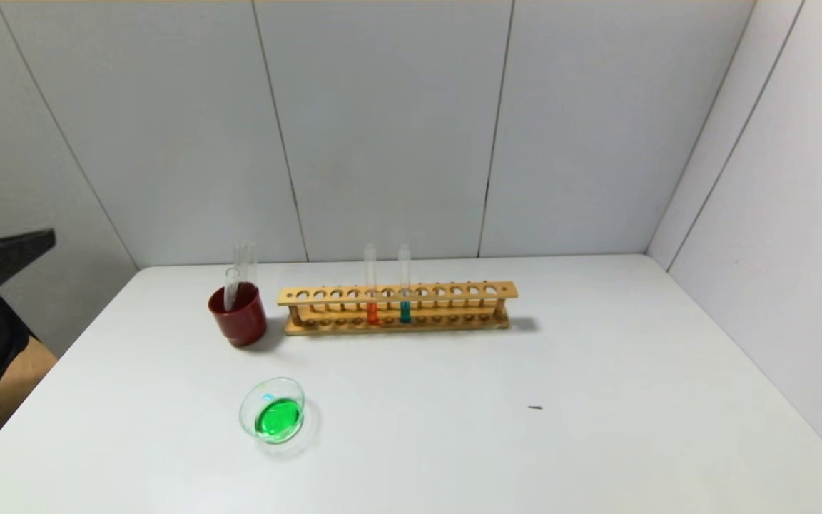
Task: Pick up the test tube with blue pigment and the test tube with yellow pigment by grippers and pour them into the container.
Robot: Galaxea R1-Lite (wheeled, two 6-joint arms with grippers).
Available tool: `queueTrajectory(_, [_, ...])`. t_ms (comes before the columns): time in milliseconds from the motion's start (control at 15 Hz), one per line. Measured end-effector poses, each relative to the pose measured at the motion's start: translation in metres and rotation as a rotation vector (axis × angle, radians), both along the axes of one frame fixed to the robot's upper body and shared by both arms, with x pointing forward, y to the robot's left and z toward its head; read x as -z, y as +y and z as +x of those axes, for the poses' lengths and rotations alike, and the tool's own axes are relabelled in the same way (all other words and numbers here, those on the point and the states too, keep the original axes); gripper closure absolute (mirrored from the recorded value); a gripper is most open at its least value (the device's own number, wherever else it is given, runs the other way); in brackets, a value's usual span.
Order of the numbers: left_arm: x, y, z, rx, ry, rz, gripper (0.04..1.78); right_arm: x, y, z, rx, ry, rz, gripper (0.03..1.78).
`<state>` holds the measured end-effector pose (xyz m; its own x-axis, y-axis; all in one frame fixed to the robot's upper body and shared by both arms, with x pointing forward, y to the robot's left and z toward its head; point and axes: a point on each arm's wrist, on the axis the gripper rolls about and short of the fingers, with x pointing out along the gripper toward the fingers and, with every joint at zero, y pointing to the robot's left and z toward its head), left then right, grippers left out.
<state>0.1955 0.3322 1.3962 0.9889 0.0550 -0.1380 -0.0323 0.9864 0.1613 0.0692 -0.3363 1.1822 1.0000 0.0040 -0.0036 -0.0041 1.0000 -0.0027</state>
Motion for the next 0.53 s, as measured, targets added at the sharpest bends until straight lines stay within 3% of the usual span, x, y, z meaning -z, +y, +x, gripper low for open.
queueTrajectory(267, [0.049, 0.003, -0.080, 0.001, -0.070, -0.001, 0.08, 0.000, 0.000, 0.000, 0.000, 0.000, 0.000, 0.06])
queueTrajectory(533, [0.093, 0.004, -0.130, 0.006, -0.171, -0.011, 0.08, 0.000, 0.000, 0.000, 0.000, 0.000, 0.000, 0.06])
